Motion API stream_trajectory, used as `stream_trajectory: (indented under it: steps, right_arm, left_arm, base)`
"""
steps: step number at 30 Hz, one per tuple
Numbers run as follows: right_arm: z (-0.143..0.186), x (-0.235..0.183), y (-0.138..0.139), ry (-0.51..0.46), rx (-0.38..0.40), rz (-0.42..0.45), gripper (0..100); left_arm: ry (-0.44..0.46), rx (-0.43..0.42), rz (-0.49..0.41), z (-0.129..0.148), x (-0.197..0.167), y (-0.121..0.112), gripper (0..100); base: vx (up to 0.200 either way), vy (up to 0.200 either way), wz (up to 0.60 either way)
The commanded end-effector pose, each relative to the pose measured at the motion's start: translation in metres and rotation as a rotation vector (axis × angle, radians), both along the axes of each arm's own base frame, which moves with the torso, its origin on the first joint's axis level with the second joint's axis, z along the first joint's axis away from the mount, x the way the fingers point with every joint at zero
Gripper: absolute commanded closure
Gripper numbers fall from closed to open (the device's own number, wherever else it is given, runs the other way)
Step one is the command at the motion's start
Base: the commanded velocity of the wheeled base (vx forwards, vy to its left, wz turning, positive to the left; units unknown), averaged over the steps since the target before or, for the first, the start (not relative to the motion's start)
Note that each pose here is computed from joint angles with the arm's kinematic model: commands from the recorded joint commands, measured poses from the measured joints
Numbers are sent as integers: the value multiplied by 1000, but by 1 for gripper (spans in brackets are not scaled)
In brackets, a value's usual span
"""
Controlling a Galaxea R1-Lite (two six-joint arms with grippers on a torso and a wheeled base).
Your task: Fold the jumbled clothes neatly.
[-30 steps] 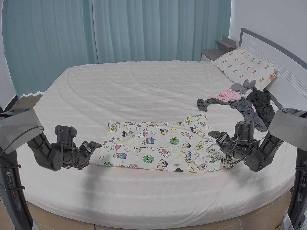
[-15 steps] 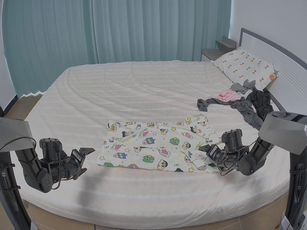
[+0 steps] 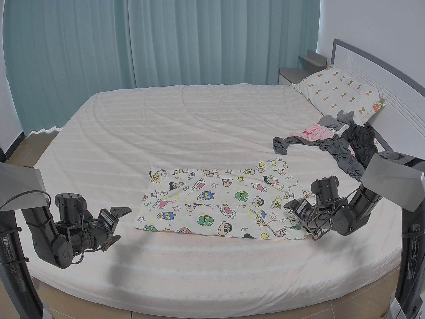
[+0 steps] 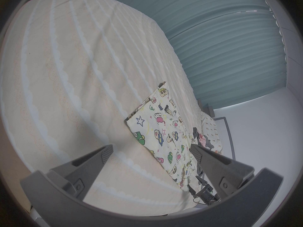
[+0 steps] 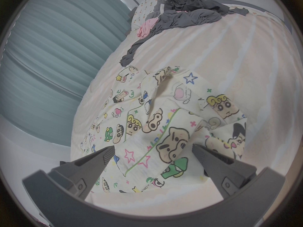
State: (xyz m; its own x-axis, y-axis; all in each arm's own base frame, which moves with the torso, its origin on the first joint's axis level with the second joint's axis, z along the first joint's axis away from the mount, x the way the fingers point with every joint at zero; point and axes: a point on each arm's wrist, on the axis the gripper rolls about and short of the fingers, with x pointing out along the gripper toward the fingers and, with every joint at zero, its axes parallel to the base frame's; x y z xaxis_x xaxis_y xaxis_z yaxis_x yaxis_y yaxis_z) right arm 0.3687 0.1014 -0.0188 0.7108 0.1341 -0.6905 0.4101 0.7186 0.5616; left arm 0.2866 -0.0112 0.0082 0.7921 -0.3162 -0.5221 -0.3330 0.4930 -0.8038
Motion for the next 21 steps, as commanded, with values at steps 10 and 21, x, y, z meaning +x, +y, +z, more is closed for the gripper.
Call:
stream_trajectory:
  steps: [10, 21]
  right_arm:
    - [-2, -8, 39, 15, 30, -63, 0]
    - [-13, 4, 26, -36, 84, -134, 0]
  left_arm:
    - [7, 2, -2, -2, 0, -1, 0]
    - [8, 6, 0, -3, -1, -1, 0]
  base:
    - [0, 0, 0]
    - [0, 0, 0]
